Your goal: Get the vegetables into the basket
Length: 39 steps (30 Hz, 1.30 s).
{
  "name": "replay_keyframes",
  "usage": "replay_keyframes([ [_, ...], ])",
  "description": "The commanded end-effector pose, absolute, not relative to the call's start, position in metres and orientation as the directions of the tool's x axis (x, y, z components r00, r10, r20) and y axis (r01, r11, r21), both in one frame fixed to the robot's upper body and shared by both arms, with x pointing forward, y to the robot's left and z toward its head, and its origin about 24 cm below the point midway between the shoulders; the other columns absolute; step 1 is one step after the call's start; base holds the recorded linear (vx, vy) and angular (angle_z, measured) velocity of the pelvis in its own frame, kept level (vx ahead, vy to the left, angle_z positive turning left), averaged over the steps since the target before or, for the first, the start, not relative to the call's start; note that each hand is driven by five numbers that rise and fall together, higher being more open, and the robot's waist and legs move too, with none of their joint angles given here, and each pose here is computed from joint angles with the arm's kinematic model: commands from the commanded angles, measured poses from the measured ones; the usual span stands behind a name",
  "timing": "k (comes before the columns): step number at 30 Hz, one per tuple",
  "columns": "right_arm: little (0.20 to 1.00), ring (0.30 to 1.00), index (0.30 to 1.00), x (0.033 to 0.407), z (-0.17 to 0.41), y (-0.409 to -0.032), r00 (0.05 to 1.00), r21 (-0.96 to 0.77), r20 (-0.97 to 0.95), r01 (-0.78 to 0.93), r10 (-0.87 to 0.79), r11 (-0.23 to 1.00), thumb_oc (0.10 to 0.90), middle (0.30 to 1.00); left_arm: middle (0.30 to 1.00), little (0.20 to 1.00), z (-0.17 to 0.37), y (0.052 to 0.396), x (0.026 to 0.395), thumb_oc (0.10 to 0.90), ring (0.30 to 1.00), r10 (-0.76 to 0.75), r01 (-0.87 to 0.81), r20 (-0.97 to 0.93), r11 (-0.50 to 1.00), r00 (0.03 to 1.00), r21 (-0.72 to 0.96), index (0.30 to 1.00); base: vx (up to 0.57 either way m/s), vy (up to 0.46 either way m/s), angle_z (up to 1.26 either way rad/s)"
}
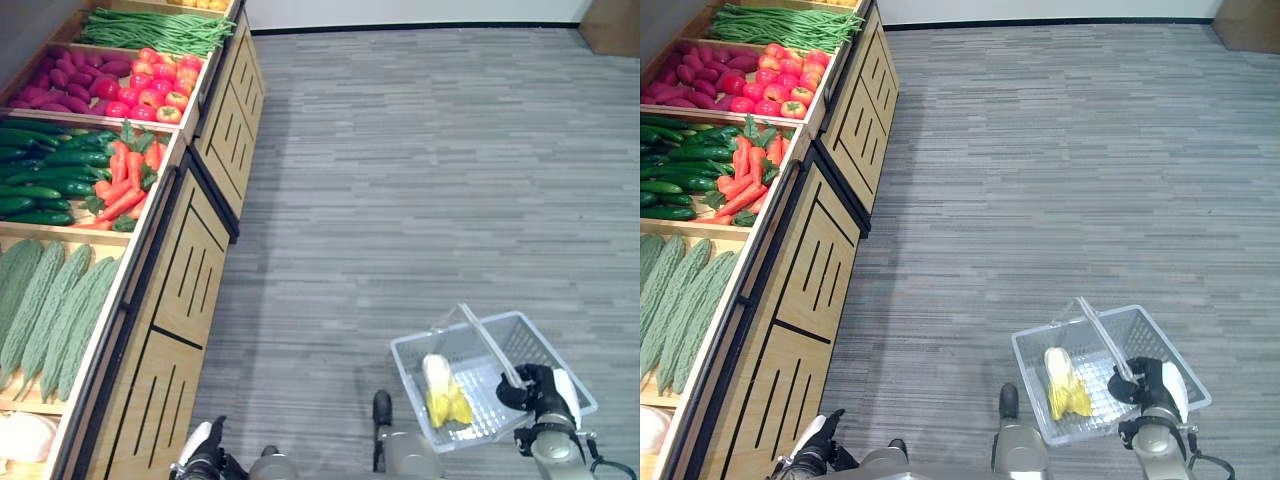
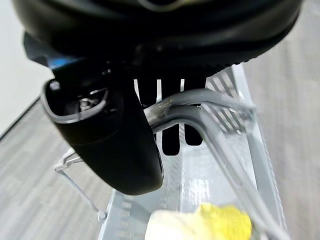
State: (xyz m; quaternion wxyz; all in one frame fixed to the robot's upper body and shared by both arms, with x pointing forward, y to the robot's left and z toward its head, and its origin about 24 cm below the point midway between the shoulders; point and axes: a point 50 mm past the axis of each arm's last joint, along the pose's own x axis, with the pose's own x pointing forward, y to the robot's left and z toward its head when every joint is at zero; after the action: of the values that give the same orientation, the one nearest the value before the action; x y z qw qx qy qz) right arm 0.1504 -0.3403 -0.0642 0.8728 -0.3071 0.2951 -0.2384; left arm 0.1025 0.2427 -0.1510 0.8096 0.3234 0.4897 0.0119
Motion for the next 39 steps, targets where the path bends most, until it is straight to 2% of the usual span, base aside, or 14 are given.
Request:
replay_keyframes([
  [1,0.3,0.3,0.3,0.174,-0.014,-0.361,0.776,-0.678,-0.099,0.406,-0.623,0.613,0.4,0.3,1.0,1.0,-0.142,0.257,0.116,0.9,1.0,0.413,0.162,-0.73,0.803,0.544,0.574,1.0,0.23,-0.284,0.27],
  [8,0.3,0.3,0.3,0.167,-0.023,-0.363,0.751,-0.696,-0.123,0.4,-0.648,0.596,0.4,0.3,1.0,1.0,-0.146,0.25,0.114,0.9,1.0,0.439,0.061,-0.74,0.84,0.51,0.54,1.0,0.24,-0.045,0.16],
  [13,0.3,0.3,0.3,0.164,-0.035,-0.354,0.749,-0.698,-0.165,0.371,-0.641,0.613,0.4,0.3,1.0,1.0,-0.145,0.253,0.11,0.9,1.0,0.444,0.102,-0.735,0.818,0.512,0.566,1.0,0.37,0.136,-0.51],
  [17,0.3,0.3,0.3,0.166,-0.044,-0.341,0.756,-0.68,-0.198,0.352,-0.624,0.643,0.4,0.3,1.0,1.0,-0.14,0.26,0.117,0.9,1.0,0.424,0.221,-0.705,0.746,0.569,0.628,1.0,0.27,0.246,-0.37],
  [25,0.3,0.3,0.3,0.188,-0.043,-0.326,0.797,-0.664,-0.195,0.321,-0.571,0.675,0.4,0.3,1.0,1.0,-0.124,0.276,0.141,0.9,1.0,0.459,0.135,-0.629,0.732,0.628,0.668,1.0,0.14,0.214,-0.21],
  [33,0.3,0.3,0.3,0.194,-0.037,-0.325,0.808,-0.663,-0.167,0.332,-0.565,0.671,0.4,0.3,1.0,1.0,-0.127,0.275,0.14,0.9,1.0,0.466,0.139,-0.644,0.736,0.606,0.663,1.0,0.25,-0.035,0.24],
  [38,0.3,0.3,0.3,0.179,-0.042,-0.334,0.79,-0.69,-0.197,0.309,-0.581,0.654,0.4,0.3,1.0,1.0,-0.137,0.268,0.122,0.9,1.0,0.445,0.217,-0.693,0.731,0.568,0.647,1.0,0.34,-0.187,0.78],
  [39,0.3,0.3,0.3,0.177,-0.042,-0.339,0.782,-0.699,-0.203,0.306,-0.589,0.647,0.4,0.3,1.0,1.0,-0.141,0.268,0.115,0.9,1.0,0.453,0.218,-0.713,0.741,0.536,0.635,1.0,0.29,-0.29,0.83],
])
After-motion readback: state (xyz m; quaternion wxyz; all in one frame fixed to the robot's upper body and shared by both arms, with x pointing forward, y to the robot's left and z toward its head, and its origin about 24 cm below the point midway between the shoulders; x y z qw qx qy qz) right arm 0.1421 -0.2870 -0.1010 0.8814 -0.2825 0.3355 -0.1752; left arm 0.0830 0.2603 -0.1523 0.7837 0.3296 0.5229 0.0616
